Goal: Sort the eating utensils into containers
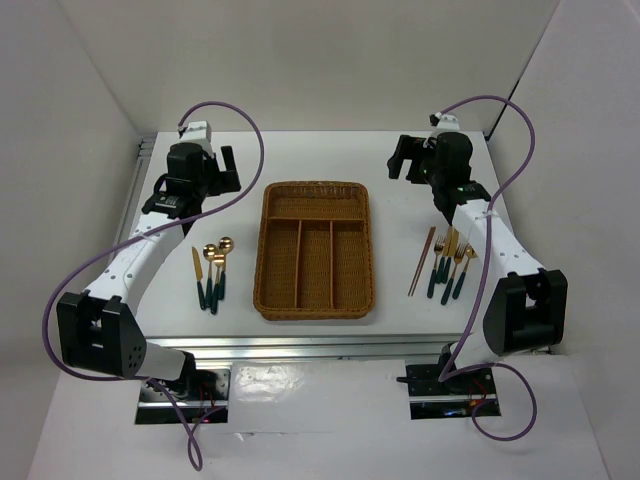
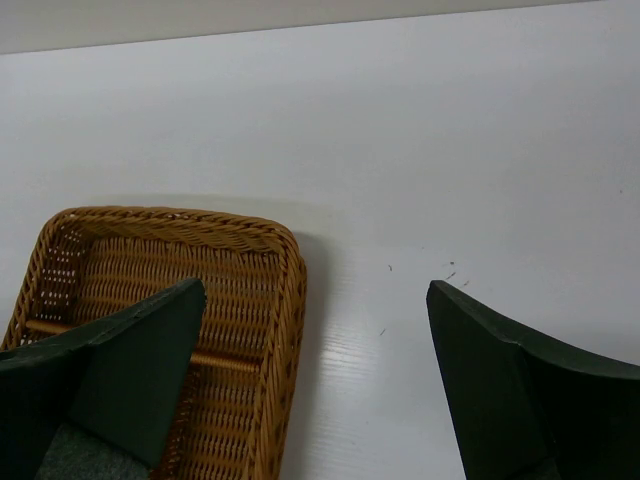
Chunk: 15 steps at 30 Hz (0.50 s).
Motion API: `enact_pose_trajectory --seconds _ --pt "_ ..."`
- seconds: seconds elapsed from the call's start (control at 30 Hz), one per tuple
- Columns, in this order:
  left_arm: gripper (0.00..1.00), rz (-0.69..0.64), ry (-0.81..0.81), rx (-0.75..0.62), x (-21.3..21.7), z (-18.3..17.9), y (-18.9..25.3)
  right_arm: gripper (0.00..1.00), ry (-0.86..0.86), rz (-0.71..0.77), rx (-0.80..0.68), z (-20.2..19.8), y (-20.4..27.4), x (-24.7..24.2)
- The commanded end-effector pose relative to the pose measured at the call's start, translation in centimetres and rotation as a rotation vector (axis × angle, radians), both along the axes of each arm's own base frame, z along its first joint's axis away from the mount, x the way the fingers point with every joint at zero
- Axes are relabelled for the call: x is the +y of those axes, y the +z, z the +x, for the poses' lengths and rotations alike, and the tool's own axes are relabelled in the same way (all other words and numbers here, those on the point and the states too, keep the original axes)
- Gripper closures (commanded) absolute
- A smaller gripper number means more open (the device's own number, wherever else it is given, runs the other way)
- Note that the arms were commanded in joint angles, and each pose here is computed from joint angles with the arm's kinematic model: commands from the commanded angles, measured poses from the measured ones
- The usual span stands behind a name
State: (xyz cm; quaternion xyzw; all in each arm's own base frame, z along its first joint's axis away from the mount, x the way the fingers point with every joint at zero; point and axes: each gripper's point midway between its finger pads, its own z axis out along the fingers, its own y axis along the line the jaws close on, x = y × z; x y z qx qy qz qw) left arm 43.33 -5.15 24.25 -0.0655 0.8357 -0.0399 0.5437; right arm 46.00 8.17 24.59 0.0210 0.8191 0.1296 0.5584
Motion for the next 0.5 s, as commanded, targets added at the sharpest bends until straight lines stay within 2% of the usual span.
enact_pose_trajectory --seconds 0.0,0.23,0.47 --pt "0.00 -0.026 0.018 -0.047 0.2 0.3 1.5 0.00 0.002 0.008 -0.042 0.5 1.5 0.0" --pt "0.00 -0.067 0.041 0.028 0.1 -0.7 -0.3 0.00 0.047 0.013 -0.033 0.4 1.2 0.7" --pt "0.00 -0.072 0.134 0.100 1.5 -3.1 -2.1 0.00 0.076 0.022 -0.021 0.4 0.7 1.2"
